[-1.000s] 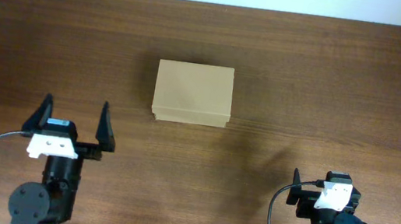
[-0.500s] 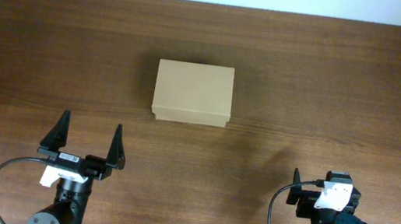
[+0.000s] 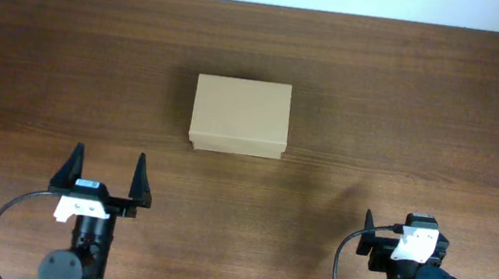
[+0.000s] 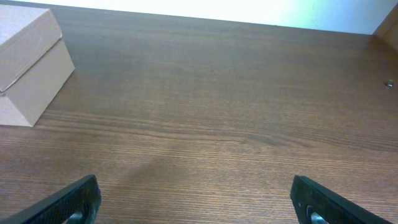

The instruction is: Pack container

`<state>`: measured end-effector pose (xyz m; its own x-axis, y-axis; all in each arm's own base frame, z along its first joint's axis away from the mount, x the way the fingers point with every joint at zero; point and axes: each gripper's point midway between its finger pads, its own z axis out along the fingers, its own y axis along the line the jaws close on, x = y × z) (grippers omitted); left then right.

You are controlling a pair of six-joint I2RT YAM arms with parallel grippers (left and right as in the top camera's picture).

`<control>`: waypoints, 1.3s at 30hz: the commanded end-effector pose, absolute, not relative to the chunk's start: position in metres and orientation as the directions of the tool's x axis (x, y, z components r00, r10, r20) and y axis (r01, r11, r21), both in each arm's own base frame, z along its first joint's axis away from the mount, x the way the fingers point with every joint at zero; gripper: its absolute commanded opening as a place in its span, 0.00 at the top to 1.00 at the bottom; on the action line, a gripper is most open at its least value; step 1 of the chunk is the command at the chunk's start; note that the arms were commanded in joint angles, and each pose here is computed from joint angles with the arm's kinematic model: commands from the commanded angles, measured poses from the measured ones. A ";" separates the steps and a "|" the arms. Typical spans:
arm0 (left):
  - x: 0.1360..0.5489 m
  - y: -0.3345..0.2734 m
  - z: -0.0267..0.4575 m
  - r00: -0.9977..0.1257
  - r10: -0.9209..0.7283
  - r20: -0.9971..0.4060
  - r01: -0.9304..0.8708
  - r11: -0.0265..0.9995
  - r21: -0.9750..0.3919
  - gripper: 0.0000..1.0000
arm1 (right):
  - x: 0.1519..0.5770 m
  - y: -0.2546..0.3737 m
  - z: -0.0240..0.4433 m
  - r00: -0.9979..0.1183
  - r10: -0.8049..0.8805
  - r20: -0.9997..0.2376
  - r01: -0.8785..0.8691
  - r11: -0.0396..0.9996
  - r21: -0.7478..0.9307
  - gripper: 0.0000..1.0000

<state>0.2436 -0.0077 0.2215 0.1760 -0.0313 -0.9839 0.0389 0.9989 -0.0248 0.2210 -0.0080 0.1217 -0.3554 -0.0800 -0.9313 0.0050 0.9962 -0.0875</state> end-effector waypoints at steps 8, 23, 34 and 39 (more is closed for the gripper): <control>0.246 -0.003 0.154 -0.091 -0.035 -0.995 0.009 0.999 -0.036 0.00 | 0.221 -0.006 0.121 -0.349 -0.088 -0.933 -0.005 0.996 -0.093 0.01; 0.246 -0.003 0.154 -0.092 -0.035 -0.995 0.008 0.999 -0.036 0.00 | 0.221 -0.006 0.121 -0.349 -0.088 -0.933 -0.005 0.996 -0.093 0.01; 0.246 -0.003 0.154 -0.092 -0.035 -0.995 0.008 0.999 -0.036 0.00 | 0.221 -0.006 0.121 -0.349 -0.088 -0.933 -0.005 0.996 -0.092 0.01; 0.246 -0.003 0.154 -0.092 -0.035 -0.995 0.008 0.999 -0.036 0.00 | 0.221 -0.006 0.121 -0.349 -0.088 -0.933 -0.005 0.996 -0.092 0.01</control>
<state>0.2467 -0.0058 0.1548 -0.0903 -0.0251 -0.9956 0.0208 0.9994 -0.0270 0.2210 -0.0080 0.1218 -0.3550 -0.0796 -0.9315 0.0052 0.9962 -0.0871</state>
